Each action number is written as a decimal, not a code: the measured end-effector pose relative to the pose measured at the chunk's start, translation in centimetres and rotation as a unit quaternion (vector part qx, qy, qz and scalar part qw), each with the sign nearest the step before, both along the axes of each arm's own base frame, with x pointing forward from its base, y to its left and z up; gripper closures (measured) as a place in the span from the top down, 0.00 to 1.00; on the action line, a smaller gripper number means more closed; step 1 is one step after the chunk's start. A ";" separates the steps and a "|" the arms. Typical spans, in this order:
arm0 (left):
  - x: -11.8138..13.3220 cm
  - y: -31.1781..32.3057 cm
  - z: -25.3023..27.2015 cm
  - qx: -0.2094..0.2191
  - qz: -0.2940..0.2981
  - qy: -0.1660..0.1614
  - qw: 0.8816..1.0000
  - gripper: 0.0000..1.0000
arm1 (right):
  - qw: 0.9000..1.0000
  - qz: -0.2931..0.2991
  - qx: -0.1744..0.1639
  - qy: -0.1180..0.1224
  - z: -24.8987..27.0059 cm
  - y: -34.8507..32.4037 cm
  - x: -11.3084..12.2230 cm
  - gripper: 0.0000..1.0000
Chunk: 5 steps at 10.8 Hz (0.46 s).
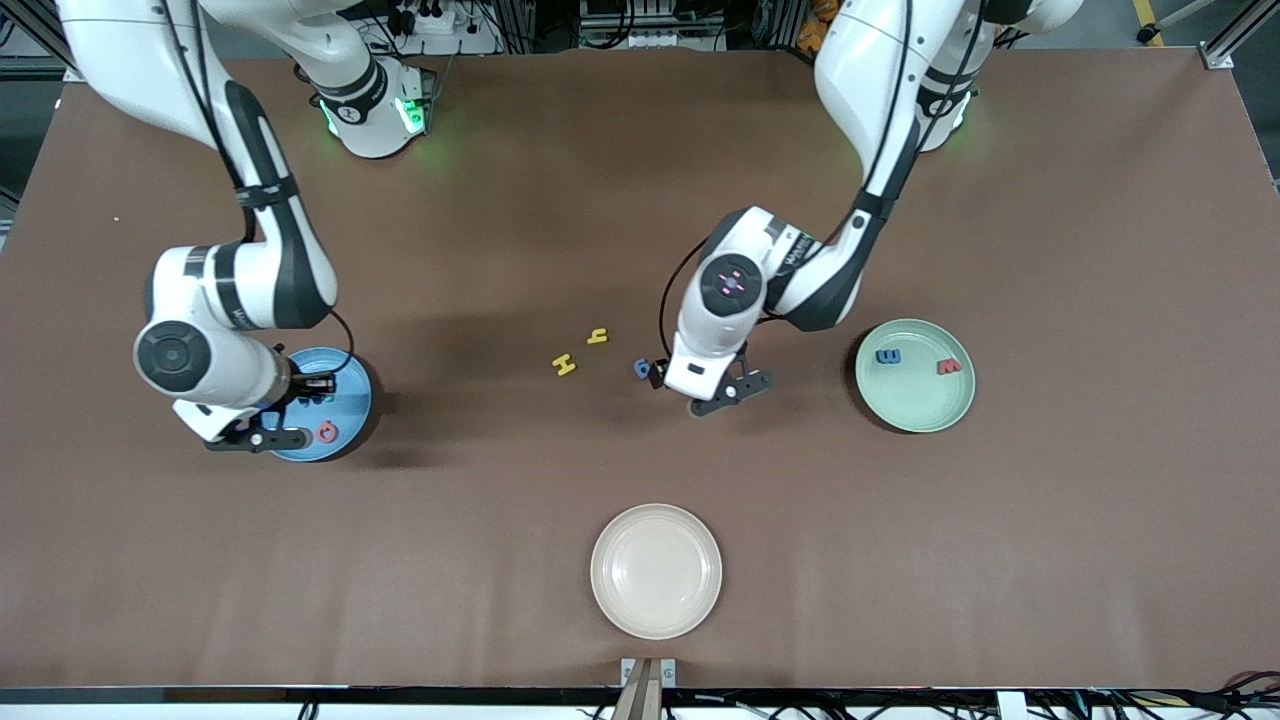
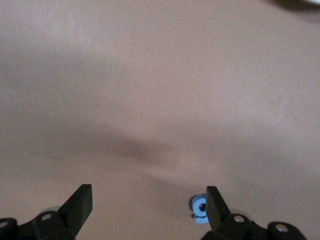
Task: Sort uppercase to blue plate, lowercase to green plate
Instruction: 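Drop the M on the blue plate while the left gripper reaches the g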
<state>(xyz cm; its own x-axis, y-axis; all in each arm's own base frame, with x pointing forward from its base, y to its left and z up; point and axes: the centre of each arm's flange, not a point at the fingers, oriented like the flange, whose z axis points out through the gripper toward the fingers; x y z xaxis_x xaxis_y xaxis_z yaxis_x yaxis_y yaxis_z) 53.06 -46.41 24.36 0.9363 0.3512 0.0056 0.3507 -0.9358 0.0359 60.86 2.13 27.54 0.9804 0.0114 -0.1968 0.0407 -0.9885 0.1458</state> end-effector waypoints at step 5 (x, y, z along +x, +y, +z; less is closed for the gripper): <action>-3.5 -5.7 0.2 0.011 -0.066 -0.063 0.996 1.00 | 1.000 -0.003 0.000 -0.004 -0.9 -0.6 -0.1 1.00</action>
<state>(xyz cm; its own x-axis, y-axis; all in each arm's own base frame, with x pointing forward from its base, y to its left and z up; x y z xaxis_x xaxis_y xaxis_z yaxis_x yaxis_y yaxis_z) 49.59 -52.15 24.55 0.9654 0.2243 0.1330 0.2194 -0.9743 0.0513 60.75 1.50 26.68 0.9819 0.0059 -0.1894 0.0341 -0.9887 0.1458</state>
